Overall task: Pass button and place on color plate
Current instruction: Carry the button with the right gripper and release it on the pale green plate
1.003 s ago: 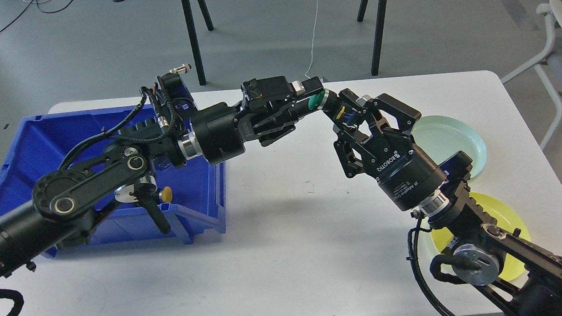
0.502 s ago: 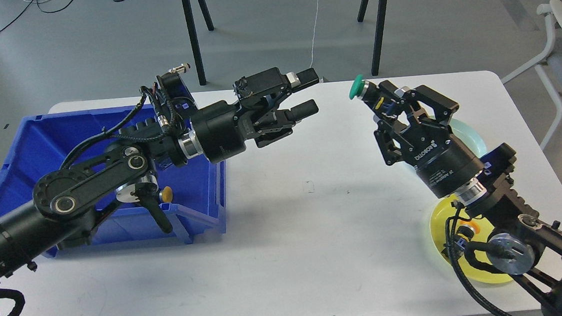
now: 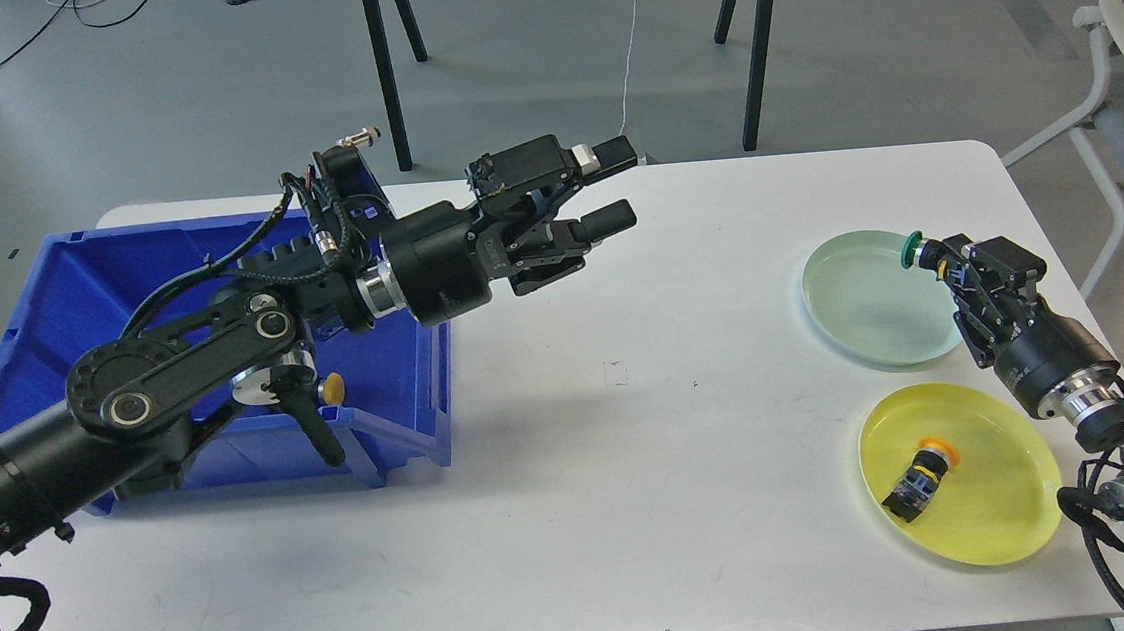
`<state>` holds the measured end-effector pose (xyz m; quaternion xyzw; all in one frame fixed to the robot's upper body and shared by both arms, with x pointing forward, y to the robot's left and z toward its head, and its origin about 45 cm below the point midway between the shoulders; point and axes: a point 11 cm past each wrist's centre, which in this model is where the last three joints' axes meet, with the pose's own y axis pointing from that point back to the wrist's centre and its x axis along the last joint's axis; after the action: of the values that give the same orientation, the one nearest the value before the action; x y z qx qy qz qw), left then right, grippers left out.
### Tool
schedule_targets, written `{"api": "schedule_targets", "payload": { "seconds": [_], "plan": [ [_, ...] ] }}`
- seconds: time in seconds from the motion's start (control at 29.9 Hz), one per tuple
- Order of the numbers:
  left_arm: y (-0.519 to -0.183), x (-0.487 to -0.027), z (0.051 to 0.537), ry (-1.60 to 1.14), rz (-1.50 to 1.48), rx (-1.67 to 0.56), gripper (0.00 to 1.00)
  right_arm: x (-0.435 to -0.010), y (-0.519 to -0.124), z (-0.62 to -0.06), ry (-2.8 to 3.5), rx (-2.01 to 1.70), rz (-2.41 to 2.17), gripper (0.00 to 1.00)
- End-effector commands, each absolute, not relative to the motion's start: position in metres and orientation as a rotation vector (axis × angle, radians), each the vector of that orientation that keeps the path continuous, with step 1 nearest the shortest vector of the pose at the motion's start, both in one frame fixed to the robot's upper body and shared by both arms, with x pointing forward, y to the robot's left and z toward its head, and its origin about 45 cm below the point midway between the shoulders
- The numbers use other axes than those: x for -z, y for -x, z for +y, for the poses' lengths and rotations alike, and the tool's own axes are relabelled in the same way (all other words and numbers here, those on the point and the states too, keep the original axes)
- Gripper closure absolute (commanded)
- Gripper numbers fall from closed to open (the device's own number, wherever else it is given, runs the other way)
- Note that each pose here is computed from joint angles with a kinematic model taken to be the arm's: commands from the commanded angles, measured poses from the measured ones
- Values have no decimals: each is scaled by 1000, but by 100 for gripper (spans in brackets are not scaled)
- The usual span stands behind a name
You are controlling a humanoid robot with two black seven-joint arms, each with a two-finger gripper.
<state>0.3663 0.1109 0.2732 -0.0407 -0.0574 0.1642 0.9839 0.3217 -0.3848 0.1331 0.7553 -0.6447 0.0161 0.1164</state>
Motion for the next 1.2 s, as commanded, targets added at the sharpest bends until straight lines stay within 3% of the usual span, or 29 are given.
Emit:
{"api": "schedule_targets", "payload": {
  "seconds": [0.0, 0.13, 0.37, 0.8, 1.0, 1.17],
  "plan": [
    [-366, -273, 111, 81, -115, -330, 20, -131, -326, -392, -2150, -90, -1891, 99],
    [-366, -273, 111, 82, -114, -331, 20, -126, -329, -396, -2102, -100, -1896, 95],
    [-366, -273, 111, 82, -115, -329, 20, -118, -336, -391, -2066, -78, -1853, 69],
    [-366, -273, 111, 81, -115, -330, 20, -109, -342, -386, -2046, -51, -1881, 34],
    [-366, -273, 111, 81, -116, -332, 20, -115, -346, -383, -2072, -57, -1904, 2],
    [-371, -275, 113, 86, -134, -374, 19, -138, -354, -371, -2156, -96, -1940, 1]
  ]
}}
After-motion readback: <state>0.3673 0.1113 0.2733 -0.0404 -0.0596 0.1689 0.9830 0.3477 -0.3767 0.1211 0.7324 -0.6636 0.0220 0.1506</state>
